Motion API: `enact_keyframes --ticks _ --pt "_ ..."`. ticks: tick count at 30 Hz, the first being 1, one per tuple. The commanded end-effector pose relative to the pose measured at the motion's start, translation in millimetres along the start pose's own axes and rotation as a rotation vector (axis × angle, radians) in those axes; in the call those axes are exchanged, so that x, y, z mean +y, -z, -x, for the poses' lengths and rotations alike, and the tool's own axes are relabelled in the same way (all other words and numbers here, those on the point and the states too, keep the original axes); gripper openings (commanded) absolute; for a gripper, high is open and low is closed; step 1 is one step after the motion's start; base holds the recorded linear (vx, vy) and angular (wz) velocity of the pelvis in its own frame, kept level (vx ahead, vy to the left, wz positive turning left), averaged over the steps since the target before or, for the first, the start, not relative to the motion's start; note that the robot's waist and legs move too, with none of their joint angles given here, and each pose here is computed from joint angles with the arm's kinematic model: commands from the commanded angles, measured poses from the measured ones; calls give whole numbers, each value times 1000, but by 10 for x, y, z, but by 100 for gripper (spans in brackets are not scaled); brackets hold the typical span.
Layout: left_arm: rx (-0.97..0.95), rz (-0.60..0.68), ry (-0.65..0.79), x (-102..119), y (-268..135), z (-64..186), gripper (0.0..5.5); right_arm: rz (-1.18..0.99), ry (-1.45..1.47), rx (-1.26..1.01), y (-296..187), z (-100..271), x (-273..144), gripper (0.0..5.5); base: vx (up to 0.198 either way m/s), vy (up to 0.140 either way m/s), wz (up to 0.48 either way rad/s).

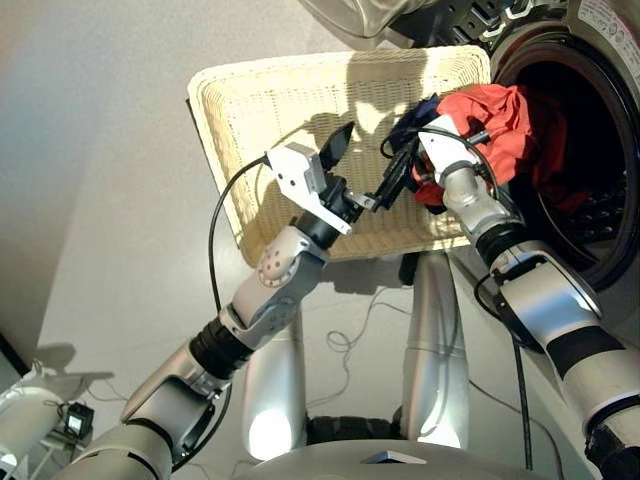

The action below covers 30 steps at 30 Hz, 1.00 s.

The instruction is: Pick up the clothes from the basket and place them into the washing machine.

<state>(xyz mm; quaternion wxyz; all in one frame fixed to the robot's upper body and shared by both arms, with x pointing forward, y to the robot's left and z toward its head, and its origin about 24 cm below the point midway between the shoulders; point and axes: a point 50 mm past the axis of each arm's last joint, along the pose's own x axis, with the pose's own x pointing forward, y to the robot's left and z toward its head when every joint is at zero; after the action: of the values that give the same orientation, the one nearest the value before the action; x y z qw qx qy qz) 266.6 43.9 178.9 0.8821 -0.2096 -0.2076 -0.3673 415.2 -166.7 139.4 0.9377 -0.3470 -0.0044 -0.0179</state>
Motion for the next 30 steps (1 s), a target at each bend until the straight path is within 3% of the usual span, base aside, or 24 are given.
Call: enact_keyframes --ticks 1,2,4,6,7,8,18,30 --pt "-131 -37 80 -172 -259 -20 550 105 -89 99 197 58 180 550 0 0 0" --pt "-130 -39 82 -173 -259 -28 550 124 -88 98 195 54 168 550 0 0 0" --pt "-128 -39 86 -182 -253 -34 550 142 -83 111 227 57 147 265 0 0 0" --pt "-130 -48 90 -181 -262 -44 550 127 -71 124 251 56 112 129 0 0 0" --pt "-129 -46 91 -183 -260 -47 550 117 -62 134 277 60 94 37 0 0 0" --pt "-126 -47 92 -186 -256 -50 550 113 -59 143 303 65 78 0 0 0 0" --pt "-140 -65 90 -169 -299 -41 550 167 45 100 330 56 -221 0 0 0 0" --pt "-147 -53 81 -155 -315 -33 550 73 197 240 822 236 -568 0 0 0 0"
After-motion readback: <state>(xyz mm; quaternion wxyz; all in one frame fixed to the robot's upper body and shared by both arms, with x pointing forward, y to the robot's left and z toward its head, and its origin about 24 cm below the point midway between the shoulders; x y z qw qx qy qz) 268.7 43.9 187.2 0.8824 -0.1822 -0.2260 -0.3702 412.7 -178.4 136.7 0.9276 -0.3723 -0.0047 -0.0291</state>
